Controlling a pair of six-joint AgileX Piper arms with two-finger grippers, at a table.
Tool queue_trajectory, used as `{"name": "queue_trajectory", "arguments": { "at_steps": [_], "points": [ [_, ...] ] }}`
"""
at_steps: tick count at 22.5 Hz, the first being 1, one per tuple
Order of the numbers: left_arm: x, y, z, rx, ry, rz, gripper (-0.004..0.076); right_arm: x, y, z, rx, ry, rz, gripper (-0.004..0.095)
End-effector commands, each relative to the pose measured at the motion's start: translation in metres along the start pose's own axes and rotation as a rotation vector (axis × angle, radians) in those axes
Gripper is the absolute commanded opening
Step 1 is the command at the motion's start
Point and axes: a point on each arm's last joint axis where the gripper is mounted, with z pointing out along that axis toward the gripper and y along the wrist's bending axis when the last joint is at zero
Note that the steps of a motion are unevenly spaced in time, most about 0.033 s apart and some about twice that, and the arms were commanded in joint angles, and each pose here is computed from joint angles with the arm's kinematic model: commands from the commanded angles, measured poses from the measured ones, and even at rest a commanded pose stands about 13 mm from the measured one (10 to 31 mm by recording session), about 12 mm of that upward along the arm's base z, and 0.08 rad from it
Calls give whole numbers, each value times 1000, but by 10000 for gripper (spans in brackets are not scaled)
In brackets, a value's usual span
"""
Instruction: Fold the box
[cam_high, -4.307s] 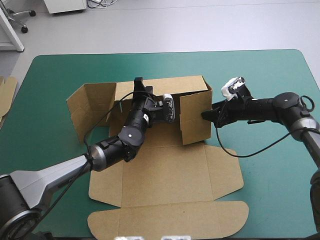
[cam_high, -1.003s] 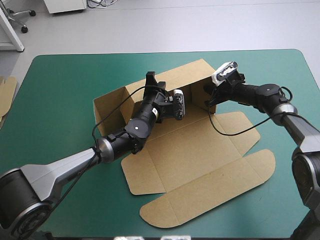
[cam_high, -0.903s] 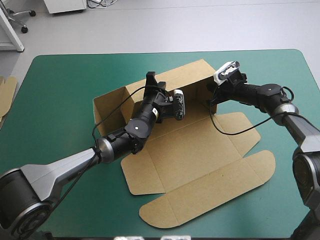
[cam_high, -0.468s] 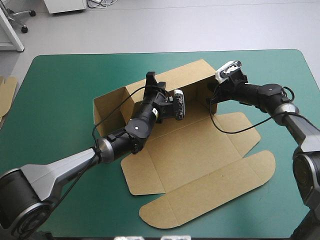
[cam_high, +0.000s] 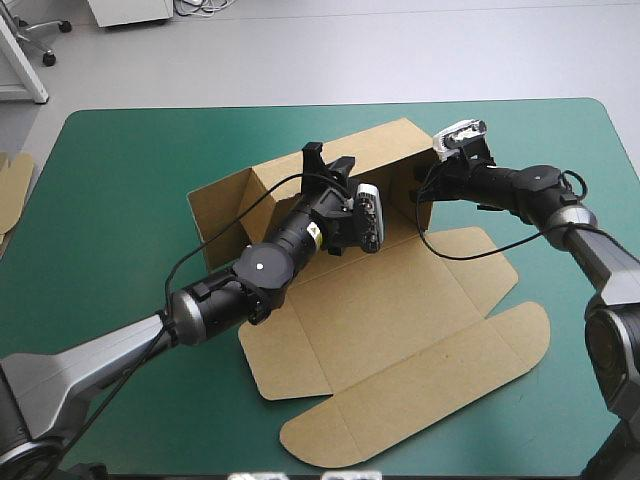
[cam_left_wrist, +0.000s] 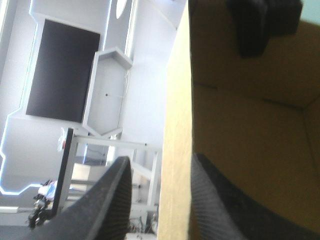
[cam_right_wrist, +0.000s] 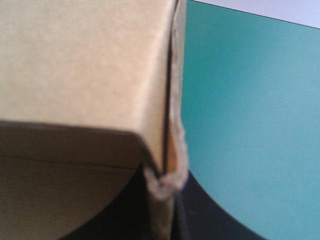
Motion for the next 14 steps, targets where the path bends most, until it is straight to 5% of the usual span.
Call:
{"name": "queue_trajectory", "arguments": {
  "at_steps": [1, 8, 14],
  "points": [
    [-17, 35, -33, -63, -121, -110, 293, -22, 6, -18, 14, -28, 28, -32],
    [-17, 63, -63, -145, -185, -121, 291, -33, 2, -25, 65, 43, 86, -32],
    [60, 116, -64, -367, 133, -35, 288, -28, 0, -26, 96, 110, 135, -32]
  ]
}}
